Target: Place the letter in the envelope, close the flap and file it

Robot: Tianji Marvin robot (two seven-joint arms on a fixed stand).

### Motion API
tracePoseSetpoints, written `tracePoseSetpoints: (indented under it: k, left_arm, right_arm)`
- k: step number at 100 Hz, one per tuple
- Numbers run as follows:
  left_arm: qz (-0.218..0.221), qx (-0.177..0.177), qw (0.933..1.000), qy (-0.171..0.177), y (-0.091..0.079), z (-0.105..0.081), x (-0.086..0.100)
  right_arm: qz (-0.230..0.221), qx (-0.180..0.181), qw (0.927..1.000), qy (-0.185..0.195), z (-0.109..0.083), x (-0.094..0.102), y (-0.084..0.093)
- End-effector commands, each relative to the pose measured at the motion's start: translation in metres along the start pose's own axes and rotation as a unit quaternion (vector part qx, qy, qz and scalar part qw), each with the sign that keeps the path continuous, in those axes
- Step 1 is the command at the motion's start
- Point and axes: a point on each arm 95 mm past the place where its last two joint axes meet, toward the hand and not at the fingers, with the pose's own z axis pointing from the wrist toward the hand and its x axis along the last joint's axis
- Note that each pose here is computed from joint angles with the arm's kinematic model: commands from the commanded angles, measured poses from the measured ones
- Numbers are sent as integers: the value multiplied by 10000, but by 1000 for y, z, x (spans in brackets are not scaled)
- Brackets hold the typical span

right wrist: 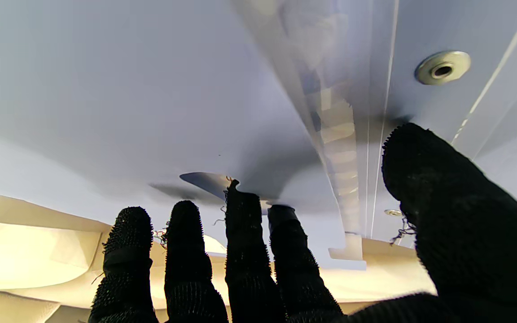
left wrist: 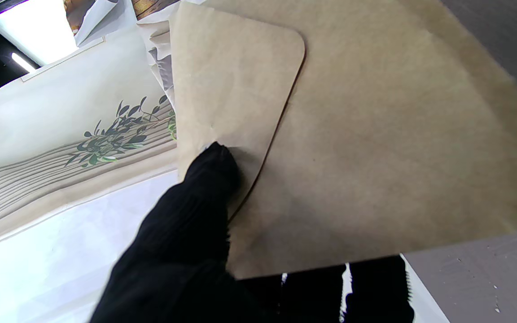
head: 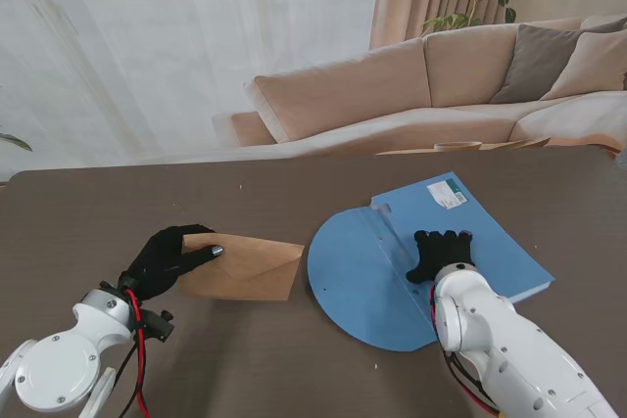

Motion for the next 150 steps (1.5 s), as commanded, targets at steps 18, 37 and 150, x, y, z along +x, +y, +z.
tracePoseSetpoints:
  k: [18, 37, 150]
  left_arm:
    - [-40, -64, 10000, 14, 4, -2, 1]
    - [-42, -69, 10000, 20, 3, -1, 1]
    - [185, -217, 9991, 299, 1, -2, 26]
  right_arm:
    - [-142, 280, 9994, 154, -4, 3, -13]
    - [-49, 157, 9997, 204, -6, 3, -10]
    - [1703, -452, 9785, 1073, -39, 40, 70]
